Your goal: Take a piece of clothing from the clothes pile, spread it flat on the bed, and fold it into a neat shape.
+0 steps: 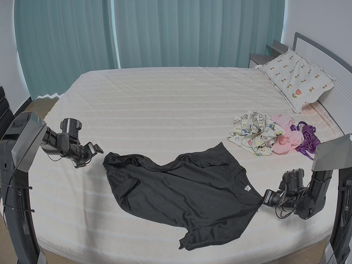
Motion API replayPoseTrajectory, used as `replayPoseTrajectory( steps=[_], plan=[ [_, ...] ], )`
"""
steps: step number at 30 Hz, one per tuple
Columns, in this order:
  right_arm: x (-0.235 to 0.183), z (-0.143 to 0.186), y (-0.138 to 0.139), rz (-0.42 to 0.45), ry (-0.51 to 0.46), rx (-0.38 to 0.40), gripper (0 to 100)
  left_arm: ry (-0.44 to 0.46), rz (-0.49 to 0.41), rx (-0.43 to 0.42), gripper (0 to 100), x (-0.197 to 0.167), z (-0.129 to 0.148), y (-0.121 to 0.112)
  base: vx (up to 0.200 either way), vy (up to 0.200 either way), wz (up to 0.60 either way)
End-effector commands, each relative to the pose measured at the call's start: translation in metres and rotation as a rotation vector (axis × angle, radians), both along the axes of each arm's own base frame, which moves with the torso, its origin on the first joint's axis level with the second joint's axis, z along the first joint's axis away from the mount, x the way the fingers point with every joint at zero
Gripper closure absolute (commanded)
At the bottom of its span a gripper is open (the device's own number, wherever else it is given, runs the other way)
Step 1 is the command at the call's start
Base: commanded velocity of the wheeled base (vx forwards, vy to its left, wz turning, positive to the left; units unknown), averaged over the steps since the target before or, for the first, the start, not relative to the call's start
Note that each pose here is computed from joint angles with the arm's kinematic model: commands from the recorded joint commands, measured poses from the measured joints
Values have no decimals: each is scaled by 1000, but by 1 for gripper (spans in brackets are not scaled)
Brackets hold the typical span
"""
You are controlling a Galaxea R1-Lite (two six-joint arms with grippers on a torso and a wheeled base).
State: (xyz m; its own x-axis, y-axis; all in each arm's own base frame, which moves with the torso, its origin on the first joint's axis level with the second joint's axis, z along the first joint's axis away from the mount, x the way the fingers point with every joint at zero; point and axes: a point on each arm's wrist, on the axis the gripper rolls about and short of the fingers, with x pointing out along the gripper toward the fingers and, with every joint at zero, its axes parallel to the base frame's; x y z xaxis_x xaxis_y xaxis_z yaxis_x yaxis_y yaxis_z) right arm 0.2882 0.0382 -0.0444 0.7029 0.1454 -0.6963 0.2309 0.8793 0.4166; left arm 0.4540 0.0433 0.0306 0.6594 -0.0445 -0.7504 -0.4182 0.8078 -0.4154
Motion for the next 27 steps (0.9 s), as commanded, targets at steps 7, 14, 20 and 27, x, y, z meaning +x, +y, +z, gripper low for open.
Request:
replayPoseTrajectory(
  steps=[7,14,20,27],
  plan=[
    [-1,0,2,9,0,1,100,65,-206,48,0,-52,2,-102,0,0,0],
    [-1,0,3,10,0,1,100,74,-259,161,0,-58,-15,-137,0,0,0],
    [-1,0,3,10,-1,2,100,91,-283,318,0,-53,-39,-158,0,0,0],
    [-1,0,3,10,-1,2,100,79,-296,331,0,-48,-45,-171,0,0,0]
  ],
)
